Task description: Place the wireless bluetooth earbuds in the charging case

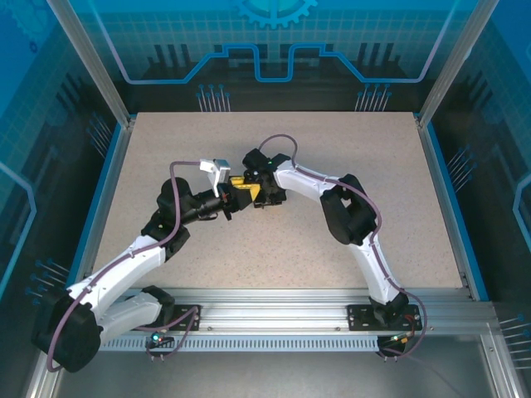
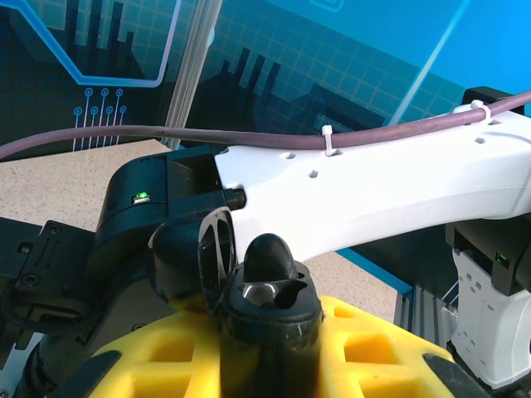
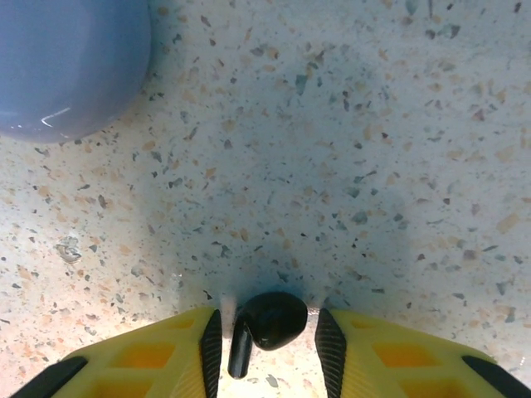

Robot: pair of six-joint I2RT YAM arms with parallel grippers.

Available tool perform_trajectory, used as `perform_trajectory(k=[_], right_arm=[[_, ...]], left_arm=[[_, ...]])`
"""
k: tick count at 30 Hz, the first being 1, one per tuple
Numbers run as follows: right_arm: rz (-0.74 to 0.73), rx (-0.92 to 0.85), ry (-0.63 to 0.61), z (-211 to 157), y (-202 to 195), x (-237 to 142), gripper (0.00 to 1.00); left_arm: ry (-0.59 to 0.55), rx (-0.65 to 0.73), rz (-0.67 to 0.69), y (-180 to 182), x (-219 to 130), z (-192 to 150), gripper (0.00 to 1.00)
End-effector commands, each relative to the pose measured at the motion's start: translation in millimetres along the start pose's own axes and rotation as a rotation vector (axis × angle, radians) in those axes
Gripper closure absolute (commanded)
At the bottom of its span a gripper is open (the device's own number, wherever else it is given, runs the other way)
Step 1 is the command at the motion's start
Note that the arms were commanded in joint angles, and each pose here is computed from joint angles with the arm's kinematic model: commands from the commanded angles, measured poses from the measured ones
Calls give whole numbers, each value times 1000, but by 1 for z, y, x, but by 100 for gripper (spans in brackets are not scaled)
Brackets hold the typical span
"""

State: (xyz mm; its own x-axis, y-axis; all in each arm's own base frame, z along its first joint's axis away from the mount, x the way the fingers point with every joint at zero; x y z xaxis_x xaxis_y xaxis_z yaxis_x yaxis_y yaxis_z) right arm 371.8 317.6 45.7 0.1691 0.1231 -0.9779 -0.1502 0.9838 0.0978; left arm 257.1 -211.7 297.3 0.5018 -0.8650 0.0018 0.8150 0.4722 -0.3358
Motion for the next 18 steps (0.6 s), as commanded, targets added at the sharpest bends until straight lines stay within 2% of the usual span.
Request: perform_trajectory(k=[1, 12, 18], right_arm=[[-71, -20, 29, -6, -8, 28, 63], [-66, -22, 26, 1, -3, 32, 61], [-62, -33, 23, 3, 0, 33, 65]], left_arm=[[-16, 20, 19, 2, -4, 2, 92], [-17, 23, 20, 1, -5, 2, 92], [-19, 25, 23, 1, -6, 2, 92]])
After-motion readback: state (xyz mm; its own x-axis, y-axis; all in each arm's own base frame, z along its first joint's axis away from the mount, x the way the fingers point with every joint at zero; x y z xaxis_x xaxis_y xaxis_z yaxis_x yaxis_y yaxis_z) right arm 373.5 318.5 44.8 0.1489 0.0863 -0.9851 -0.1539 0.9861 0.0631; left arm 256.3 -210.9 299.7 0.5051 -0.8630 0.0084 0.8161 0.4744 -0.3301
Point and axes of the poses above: each hand's point on the last joint's axis, 136 mm out from that joint toward the fingers, its own x axis out along the fingers, its own y axis along the line the jaws close on, z = x × y, the point moved 3 cm from there along -x, back along the fingers, and after that the axes turned 2 degrees about x, right-handed, at the moved point
